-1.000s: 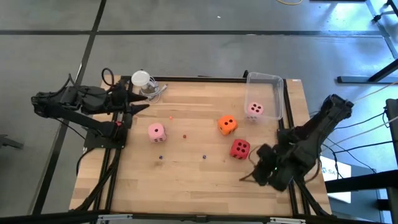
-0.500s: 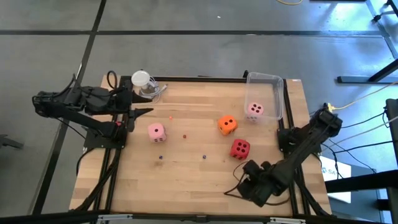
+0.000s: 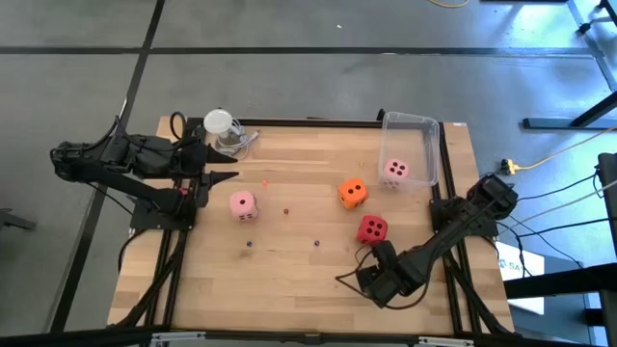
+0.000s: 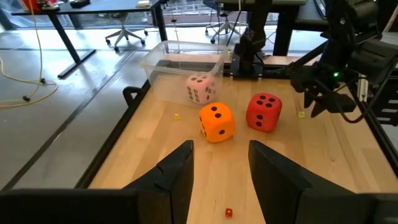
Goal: Pick & Place Dice
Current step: Put the small green die into the container
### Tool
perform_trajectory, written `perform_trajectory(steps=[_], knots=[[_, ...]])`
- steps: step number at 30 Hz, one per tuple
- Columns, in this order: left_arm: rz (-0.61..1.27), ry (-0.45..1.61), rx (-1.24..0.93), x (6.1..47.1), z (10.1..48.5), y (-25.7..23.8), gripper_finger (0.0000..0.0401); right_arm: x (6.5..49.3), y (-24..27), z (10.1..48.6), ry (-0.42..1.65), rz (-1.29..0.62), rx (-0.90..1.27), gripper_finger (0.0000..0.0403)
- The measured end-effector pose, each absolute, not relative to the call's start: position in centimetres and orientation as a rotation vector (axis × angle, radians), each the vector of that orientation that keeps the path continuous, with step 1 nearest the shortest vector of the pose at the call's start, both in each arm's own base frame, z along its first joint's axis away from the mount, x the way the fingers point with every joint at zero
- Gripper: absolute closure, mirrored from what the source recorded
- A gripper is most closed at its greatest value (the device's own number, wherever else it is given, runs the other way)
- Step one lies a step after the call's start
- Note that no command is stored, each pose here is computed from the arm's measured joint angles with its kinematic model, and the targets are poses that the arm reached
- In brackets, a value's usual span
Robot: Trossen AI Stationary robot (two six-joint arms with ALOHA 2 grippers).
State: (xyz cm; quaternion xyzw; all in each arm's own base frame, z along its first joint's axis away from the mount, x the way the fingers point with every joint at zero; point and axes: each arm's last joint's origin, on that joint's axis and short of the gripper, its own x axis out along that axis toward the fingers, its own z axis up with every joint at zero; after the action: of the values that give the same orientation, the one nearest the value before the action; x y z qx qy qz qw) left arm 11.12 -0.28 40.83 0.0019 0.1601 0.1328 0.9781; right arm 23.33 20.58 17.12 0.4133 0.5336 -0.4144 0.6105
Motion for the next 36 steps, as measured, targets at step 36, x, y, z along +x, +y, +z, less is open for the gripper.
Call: perform_trajectory(steps=[36], knots=[[0.199, 0.294, -0.157, 11.4, 41.0, -0.6, 0.0256, 23.4, 20.9, 13.1, 1.262, -1.109, 0.909, 0.0238]])
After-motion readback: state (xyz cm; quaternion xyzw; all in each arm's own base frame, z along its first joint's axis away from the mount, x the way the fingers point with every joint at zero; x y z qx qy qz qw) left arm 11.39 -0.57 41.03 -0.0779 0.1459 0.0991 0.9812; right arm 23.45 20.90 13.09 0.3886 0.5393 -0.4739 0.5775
